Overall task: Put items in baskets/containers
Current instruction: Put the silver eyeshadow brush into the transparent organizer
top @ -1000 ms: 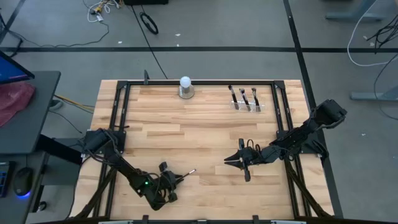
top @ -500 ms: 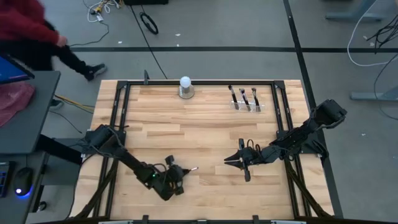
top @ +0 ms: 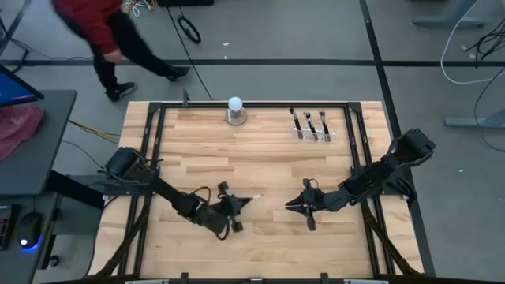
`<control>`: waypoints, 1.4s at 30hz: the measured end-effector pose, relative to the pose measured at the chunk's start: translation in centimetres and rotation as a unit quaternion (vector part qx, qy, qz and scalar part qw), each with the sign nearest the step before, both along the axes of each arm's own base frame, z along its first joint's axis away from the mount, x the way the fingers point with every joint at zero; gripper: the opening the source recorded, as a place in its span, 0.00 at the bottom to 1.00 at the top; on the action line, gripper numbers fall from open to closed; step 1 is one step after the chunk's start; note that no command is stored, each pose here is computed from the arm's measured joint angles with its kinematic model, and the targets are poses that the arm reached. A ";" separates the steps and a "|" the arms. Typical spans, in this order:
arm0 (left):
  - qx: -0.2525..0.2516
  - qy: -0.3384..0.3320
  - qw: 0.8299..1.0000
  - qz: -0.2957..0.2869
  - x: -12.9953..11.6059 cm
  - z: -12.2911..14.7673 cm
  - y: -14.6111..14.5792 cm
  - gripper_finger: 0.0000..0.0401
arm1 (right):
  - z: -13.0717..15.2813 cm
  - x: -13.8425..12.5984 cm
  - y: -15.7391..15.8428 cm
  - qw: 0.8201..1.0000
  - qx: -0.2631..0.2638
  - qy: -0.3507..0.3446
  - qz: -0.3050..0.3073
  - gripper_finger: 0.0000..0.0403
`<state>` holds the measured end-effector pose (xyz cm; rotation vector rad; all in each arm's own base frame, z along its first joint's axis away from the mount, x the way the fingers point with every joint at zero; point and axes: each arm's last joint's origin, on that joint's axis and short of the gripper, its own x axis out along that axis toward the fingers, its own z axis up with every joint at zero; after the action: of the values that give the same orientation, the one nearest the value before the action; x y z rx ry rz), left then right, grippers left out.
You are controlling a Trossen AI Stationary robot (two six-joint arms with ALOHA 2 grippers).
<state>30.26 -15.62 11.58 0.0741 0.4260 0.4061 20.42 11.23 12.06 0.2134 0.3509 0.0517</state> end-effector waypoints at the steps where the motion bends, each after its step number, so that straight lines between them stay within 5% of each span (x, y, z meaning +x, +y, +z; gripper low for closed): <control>1: -0.004 -0.022 1.000 -0.006 0.4 0.8 0.2 0.05 | -0.5 0.0 0.0 1.000 0.002 0.010 -0.003 0.15; 7: -0.047 -0.139 0.984 -0.099 2.9 3.6 1.4 0.04 | -2.9 0.6 0.3 0.999 0.018 0.016 -0.035 0.30; 16: -0.044 -0.206 0.970 -0.124 3.8 5.4 1.8 0.04 | -2.9 3.4 1.9 0.989 -0.053 -0.134 -0.035 0.48; 27: -0.039 -0.216 0.966 -0.135 4.1 6.1 1.3 0.04 | 0.7 6.7 4.1 0.970 -0.090 -0.210 -0.079 0.45; 36: -0.036 -0.209 0.967 -0.139 4.0 6.1 1.1 0.05 | 3.1 3.3 3.3 0.968 -0.088 -0.223 -0.069 0.41; 42: -0.037 -0.209 0.967 -0.139 4.0 6.1 1.1 0.05 | 3.2 2.0 2.2 0.974 -0.038 -0.220 -0.050 0.45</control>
<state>34.29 -14.51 17.66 -0.0259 0.0109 0.1215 22.37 13.39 15.23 0.1382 -0.0996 -0.0138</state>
